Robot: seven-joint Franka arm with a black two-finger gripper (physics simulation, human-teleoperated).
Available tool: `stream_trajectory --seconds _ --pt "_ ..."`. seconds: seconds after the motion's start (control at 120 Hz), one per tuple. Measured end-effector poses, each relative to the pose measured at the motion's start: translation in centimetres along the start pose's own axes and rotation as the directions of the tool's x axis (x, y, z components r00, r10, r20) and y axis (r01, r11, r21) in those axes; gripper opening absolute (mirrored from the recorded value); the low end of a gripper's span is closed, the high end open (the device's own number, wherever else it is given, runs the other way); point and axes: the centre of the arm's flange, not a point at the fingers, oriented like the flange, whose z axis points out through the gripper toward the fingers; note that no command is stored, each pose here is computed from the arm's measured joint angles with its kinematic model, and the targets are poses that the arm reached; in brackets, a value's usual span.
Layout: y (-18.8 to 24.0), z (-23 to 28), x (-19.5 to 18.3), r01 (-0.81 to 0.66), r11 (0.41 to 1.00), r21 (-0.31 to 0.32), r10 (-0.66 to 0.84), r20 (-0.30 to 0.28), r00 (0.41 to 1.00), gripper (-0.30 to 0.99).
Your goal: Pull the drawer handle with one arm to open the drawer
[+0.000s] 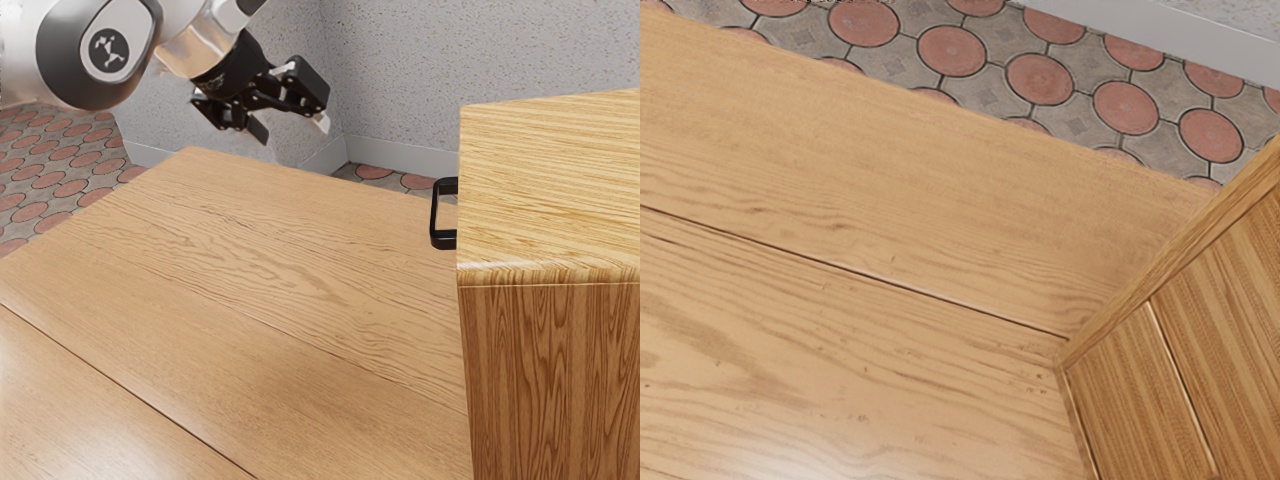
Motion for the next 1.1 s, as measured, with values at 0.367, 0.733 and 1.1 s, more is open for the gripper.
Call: stream_trajectory --seconds 0.367,0.733,1.1 --pt "-0.6 -1.5 -1.2 0.013 1.000 0.015 -0.013 -0.011 1.000 0.65" --pt "-0.6 -3.1 -3.0 0.016 1.000 0.020 -0.016 -0.042 0.999 0.65" --pt "-0.8 -1.6 -2.1 0.027 1.000 0.009 -0.027 -0.060 0.998 0.65"
